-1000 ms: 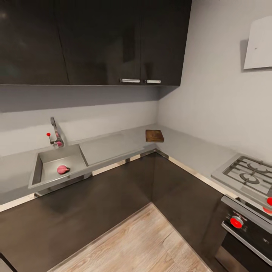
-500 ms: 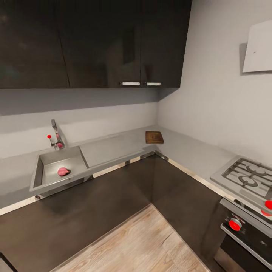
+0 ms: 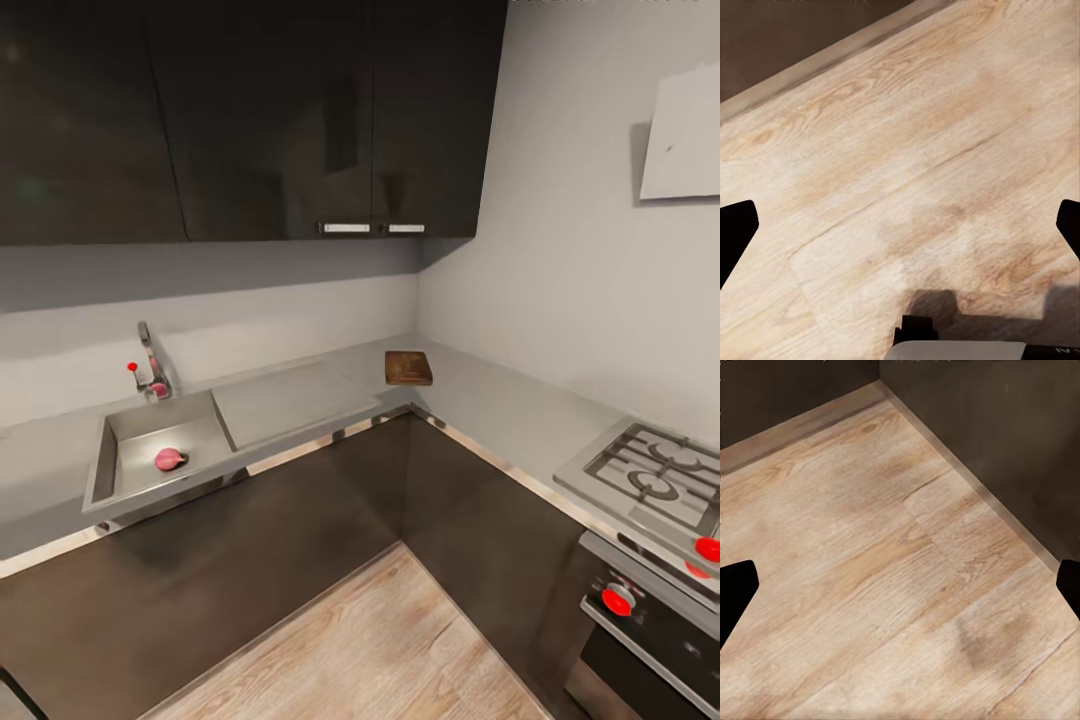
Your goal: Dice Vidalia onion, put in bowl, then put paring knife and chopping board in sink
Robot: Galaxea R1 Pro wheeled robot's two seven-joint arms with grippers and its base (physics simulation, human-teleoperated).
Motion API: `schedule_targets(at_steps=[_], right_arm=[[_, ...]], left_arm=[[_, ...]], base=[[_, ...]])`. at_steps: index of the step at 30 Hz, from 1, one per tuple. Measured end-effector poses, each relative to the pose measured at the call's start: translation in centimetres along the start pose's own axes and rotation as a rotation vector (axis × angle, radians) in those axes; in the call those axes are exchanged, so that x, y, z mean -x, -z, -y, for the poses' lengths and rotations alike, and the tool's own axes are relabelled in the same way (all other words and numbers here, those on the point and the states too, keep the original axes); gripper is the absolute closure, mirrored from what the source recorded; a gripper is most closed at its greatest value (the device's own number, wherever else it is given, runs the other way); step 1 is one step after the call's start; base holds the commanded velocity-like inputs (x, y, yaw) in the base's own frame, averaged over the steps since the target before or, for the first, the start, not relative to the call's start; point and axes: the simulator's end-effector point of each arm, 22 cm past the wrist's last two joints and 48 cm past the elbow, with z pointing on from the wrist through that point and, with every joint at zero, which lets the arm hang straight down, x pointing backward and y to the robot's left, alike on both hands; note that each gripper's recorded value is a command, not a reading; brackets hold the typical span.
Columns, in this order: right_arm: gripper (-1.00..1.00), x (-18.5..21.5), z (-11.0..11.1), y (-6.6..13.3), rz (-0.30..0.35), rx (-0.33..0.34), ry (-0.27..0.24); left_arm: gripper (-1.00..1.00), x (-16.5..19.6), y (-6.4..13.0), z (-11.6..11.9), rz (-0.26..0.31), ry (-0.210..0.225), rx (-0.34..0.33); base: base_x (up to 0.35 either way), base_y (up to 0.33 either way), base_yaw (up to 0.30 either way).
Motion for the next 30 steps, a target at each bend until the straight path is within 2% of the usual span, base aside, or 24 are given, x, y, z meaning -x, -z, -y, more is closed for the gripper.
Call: schedule_targets(at_steps=[30], right_arm=[[-1.0,2.4,0.0,2.8,-0.003,0.0,0.0]], left_arm=[[-1.0,1.9,3.3,-0.2,0.001,-0.001,-0.001]], base=[[0.0,0.0,0.0]])
